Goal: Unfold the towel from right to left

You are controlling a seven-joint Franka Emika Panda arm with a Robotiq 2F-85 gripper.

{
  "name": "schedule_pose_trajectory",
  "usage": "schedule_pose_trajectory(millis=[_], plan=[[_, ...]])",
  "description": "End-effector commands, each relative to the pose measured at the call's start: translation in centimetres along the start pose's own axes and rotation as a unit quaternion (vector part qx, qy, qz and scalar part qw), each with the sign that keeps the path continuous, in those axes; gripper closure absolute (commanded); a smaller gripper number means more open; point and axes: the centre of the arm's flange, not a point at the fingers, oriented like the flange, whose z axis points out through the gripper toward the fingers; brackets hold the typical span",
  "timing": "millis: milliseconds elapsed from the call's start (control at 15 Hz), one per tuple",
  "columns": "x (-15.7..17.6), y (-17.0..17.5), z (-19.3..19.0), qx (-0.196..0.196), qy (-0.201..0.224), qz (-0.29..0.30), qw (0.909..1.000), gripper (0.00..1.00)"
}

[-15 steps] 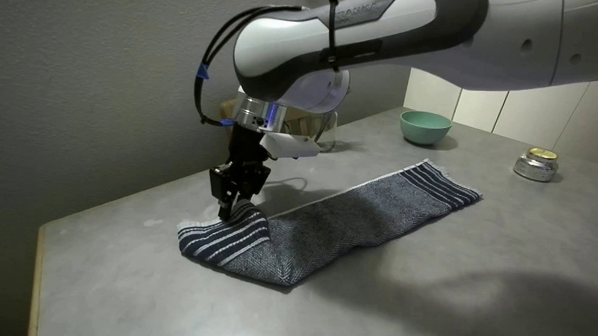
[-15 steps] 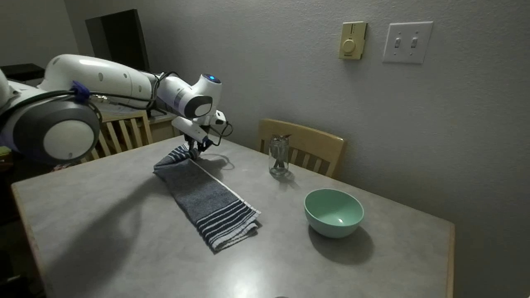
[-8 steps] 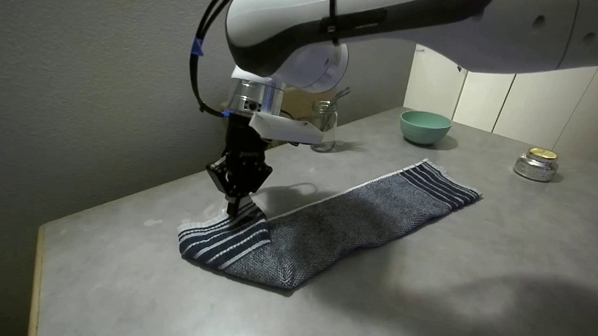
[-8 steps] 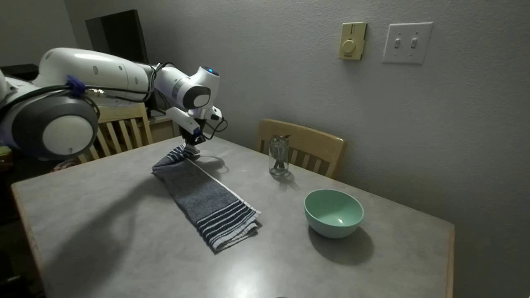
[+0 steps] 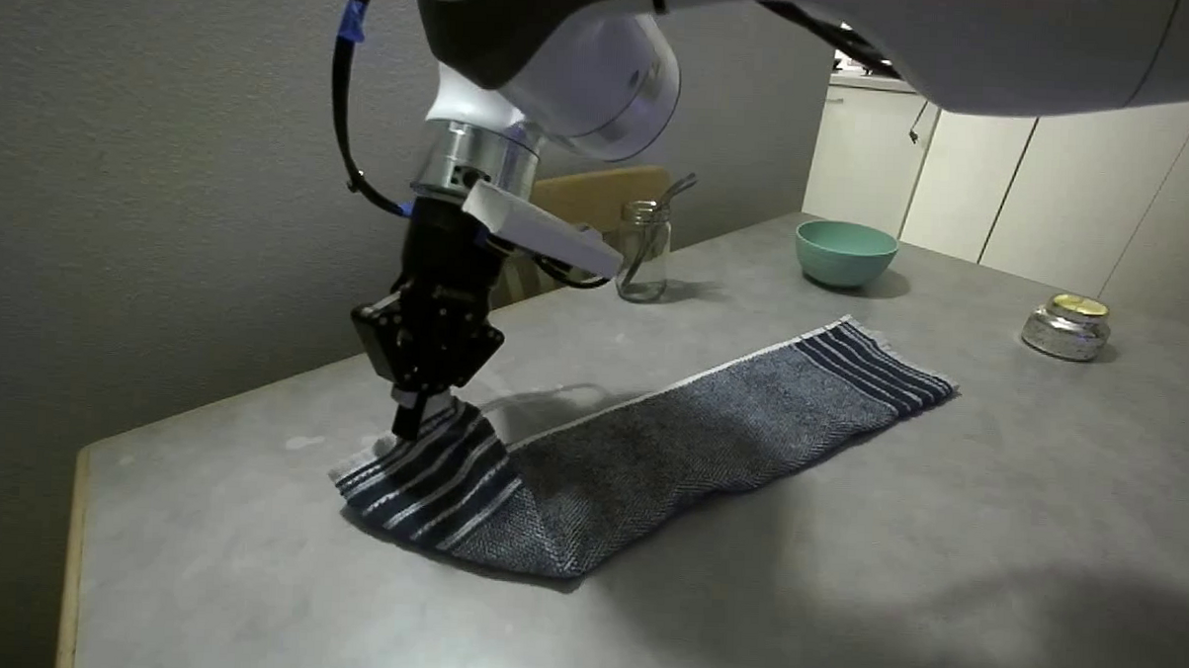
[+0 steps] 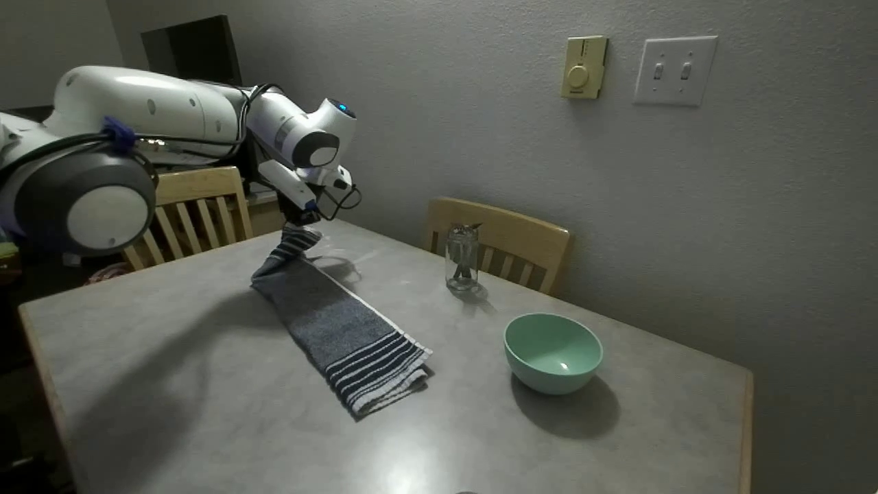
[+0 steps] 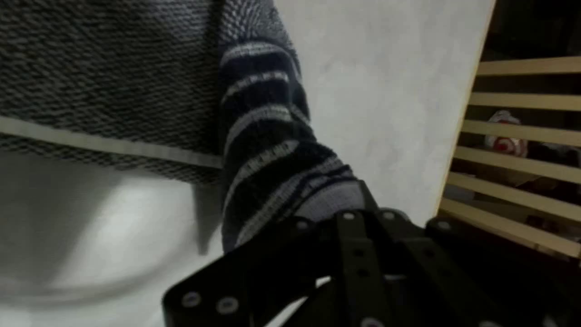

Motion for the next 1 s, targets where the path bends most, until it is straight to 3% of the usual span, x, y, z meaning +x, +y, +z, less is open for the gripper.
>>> schedule_pose_trajectory(millis=[0,333,600,667,733,933], plan=[[-1.1,-1.6,0.5,0.076,-0.029,-0.041,0.9958,1.00],[-1.5,-2.9,2.2,0.145,-0.077,-0.072,0.9838,1.00],[-2.0,-3.1,5.0,0.206,-0.150,-0.104,0.9614,1.00],[-2.3,-3.1,5.7,0.217,-0.169,-0.108,0.9552,0.92],[-2.6,-3.1,6.3,0.227,-0.186,-0.110,0.9497,0.72],[-3.5,-3.2,7.6,0.243,-0.226,-0.115,0.9365,0.51]])
